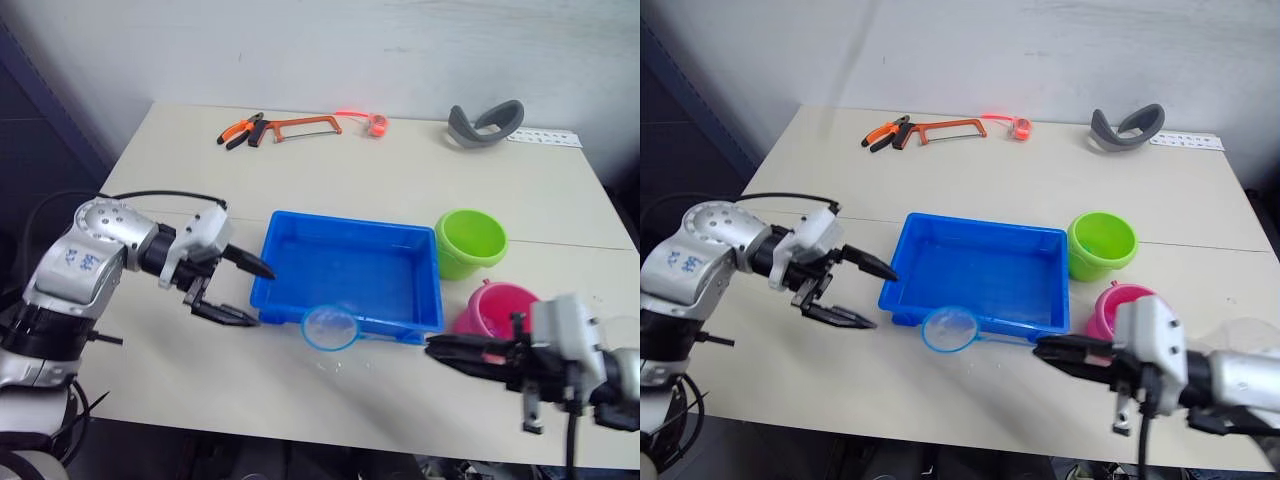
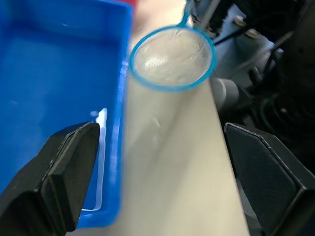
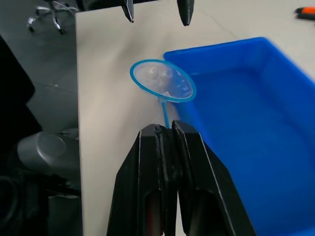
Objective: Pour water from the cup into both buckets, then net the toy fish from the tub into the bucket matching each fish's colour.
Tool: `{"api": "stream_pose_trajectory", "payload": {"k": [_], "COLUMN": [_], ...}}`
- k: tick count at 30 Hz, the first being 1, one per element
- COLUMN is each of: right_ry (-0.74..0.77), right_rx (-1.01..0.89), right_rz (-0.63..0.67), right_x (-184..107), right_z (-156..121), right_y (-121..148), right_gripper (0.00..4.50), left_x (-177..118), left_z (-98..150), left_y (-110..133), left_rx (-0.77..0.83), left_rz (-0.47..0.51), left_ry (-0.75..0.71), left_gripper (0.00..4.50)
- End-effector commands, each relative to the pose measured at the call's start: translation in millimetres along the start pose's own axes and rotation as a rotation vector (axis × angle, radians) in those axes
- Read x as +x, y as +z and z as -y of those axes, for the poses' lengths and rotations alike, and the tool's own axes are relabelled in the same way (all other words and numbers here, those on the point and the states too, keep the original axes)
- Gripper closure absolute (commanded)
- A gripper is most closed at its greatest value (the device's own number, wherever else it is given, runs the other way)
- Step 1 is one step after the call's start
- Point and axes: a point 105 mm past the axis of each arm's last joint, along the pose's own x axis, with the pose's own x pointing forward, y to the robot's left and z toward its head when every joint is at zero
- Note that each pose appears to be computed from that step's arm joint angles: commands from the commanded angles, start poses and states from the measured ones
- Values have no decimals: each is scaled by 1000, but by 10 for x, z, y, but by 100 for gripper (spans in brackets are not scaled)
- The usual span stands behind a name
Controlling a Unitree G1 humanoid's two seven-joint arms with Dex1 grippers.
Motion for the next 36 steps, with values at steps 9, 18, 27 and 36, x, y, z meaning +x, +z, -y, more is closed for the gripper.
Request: {"api": "stream_pose_trajectory", "payload": {"k": [9, 18, 27, 36], "right_ry": [34, 13, -403, -762], "right_rx": [-364, -328, -4, 101], "right_rz": [-173, -181, -177, -313], "right_x": [312, 138, -912, -1998], "right_z": [-25, -10, 174, 277], "right_y": [-832, -695, -81, -132], "right_gripper": [450, 147, 4, 4], "left_x": [54, 18, -375, -700], "left_z": [312, 170, -157, -626], "left_y": [3, 52, 19, -356], "left_rx": [122, 47, -170, -205], "left_rz": [-77, 11, 185, 178], "left_ry": [-108, -73, 99, 411], "left_gripper": [6, 0, 0, 0]}}
